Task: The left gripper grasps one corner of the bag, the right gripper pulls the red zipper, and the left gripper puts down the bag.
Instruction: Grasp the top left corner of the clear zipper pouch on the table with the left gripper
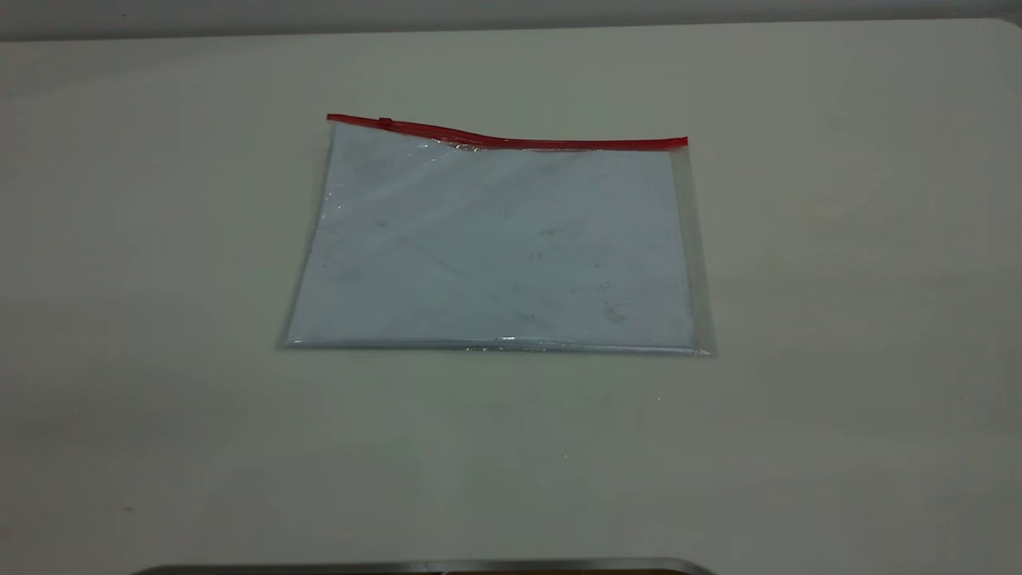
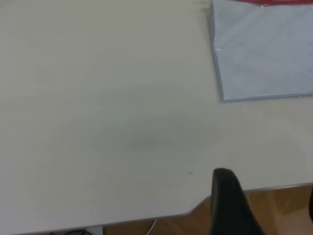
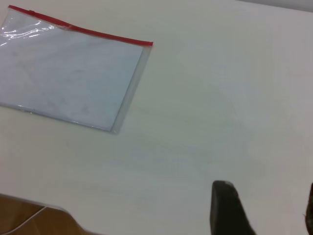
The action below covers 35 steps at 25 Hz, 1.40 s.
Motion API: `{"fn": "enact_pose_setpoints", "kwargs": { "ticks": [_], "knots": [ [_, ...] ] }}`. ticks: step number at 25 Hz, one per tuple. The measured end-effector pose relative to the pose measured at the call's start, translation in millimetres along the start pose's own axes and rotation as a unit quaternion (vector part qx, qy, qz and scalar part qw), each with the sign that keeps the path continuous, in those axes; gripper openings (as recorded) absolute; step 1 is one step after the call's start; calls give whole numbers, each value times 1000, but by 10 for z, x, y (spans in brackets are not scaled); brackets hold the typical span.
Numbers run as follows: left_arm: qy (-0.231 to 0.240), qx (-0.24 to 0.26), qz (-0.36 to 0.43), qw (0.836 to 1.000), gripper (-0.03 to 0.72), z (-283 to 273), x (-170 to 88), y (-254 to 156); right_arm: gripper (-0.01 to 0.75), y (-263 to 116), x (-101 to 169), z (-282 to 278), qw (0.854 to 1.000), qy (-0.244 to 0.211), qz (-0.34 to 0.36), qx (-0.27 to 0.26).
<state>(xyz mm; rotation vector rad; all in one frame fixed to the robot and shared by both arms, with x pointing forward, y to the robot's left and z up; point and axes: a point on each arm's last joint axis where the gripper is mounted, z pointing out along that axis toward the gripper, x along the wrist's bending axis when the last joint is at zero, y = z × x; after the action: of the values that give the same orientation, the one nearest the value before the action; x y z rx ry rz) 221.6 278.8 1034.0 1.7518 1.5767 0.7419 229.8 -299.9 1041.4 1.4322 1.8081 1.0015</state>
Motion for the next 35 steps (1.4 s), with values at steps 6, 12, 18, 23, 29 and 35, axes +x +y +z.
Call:
{"fn": "enact_pose_setpoints", "kwargs": {
  "ticks": [6, 12, 18, 23, 29, 35],
  "knots": [
    [0, 0, 0, 1000, 451, 0, 0, 0, 421, 0, 0, 0, 1000, 0, 0, 0],
    [0, 0, 0, 1000, 451, 0, 0, 0, 421, 0, 0, 0, 1000, 0, 0, 0],
    [0, 0, 0, 1000, 451, 0, 0, 0, 421, 0, 0, 0, 1000, 0, 0, 0],
    [0, 0, 0, 1000, 451, 0, 0, 0, 421, 0, 0, 0, 1000, 0, 0, 0],
    [0, 0, 0, 1000, 451, 0, 0, 0, 421, 1, 0, 0, 1000, 0, 0, -1],
    [0, 0, 0, 1000, 451, 0, 0, 0, 421, 8, 11, 0, 1000, 6, 3, -5]
  ]
}}
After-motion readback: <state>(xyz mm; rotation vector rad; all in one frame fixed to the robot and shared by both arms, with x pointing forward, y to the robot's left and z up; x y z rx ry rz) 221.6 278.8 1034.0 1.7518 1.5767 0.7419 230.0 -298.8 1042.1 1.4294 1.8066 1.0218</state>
